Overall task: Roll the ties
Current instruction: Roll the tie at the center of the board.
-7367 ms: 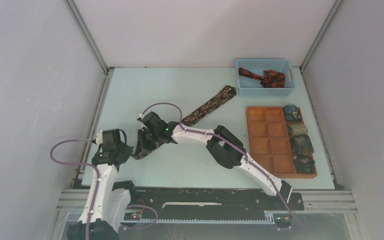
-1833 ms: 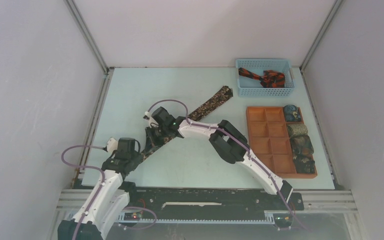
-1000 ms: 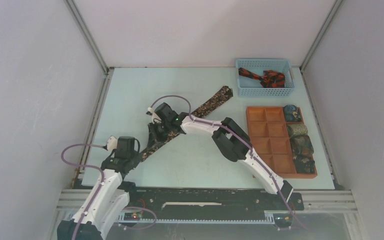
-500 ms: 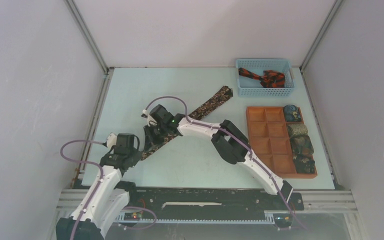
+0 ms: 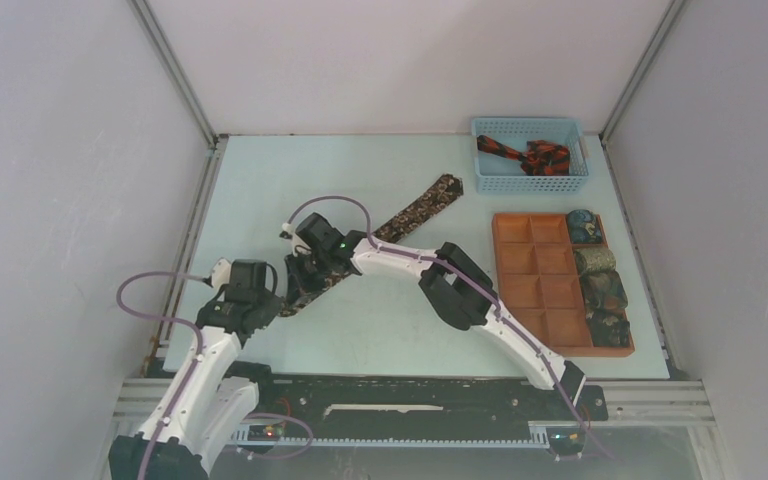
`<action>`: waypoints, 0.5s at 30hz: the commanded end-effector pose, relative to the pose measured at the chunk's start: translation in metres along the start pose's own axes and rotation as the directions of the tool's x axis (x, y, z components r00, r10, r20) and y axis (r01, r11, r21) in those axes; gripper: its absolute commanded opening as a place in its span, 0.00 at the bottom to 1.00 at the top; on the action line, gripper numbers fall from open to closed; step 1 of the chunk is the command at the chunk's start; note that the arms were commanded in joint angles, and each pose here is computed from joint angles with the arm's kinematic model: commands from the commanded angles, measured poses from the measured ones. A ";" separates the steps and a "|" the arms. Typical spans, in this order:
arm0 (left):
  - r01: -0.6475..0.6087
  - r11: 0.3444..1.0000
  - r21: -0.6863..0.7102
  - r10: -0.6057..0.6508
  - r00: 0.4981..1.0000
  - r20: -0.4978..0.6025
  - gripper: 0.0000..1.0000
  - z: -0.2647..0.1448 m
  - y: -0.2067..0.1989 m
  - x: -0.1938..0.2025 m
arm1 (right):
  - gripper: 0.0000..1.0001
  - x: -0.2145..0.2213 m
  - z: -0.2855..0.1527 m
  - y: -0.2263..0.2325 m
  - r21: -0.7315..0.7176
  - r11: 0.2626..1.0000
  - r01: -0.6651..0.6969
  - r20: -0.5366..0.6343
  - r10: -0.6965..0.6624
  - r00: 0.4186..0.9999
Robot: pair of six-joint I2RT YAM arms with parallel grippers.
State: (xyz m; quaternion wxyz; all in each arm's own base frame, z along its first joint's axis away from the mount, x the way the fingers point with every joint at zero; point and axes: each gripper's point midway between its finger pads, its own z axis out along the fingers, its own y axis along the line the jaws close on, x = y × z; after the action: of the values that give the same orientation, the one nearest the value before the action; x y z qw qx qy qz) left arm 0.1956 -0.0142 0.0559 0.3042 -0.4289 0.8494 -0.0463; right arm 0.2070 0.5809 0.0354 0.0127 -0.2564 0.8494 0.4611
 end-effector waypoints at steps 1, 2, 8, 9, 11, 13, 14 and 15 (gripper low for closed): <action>-0.021 0.999 0.044 0.020 1.000 0.018 0.00 -0.011 -0.015 -0.012 | 0.05 -0.012 0.003 0.016 -0.024 0.999 0.025 0.031 -0.025 0.999; -0.023 0.999 0.043 0.023 1.000 0.015 0.00 -0.012 -0.015 -0.011 | 0.05 -0.011 0.003 0.017 -0.026 0.999 0.025 0.030 -0.024 0.999; -0.030 0.999 0.044 0.029 0.999 0.013 0.00 -0.014 -0.016 -0.012 | 0.04 -0.007 0.011 0.026 -0.047 0.999 0.028 0.019 -0.027 0.999; -0.033 0.999 0.042 0.032 0.999 0.013 0.00 -0.013 -0.016 -0.012 | 0.04 -0.007 0.013 0.027 -0.053 0.998 0.028 0.018 -0.027 0.999; -0.044 0.998 0.034 0.044 0.999 0.005 0.00 -0.012 -0.016 -0.012 | 0.04 -0.005 0.015 0.032 -0.068 0.997 0.029 0.015 -0.028 0.999; -0.050 0.998 0.025 0.050 0.999 -0.003 0.00 -0.011 -0.015 -0.010 | 0.03 -0.004 0.016 0.033 -0.075 0.997 0.027 0.012 -0.026 1.000; -0.050 0.998 0.025 0.050 0.999 -0.002 0.00 -0.010 -0.015 -0.010 | 0.03 -0.004 0.016 0.033 -0.076 0.997 0.026 0.011 -0.025 1.000; -0.053 0.998 0.027 0.053 0.999 -0.002 0.00 -0.010 -0.016 -0.010 | 0.03 -0.004 0.016 0.033 -0.076 0.997 0.024 0.011 -0.023 1.000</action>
State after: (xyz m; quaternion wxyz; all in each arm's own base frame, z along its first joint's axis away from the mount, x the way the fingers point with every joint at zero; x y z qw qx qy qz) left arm 0.1968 -0.0143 0.0604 0.2983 -0.4172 0.8576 -0.0397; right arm 0.1978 0.5955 0.0361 0.0093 -0.2564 0.8453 0.4686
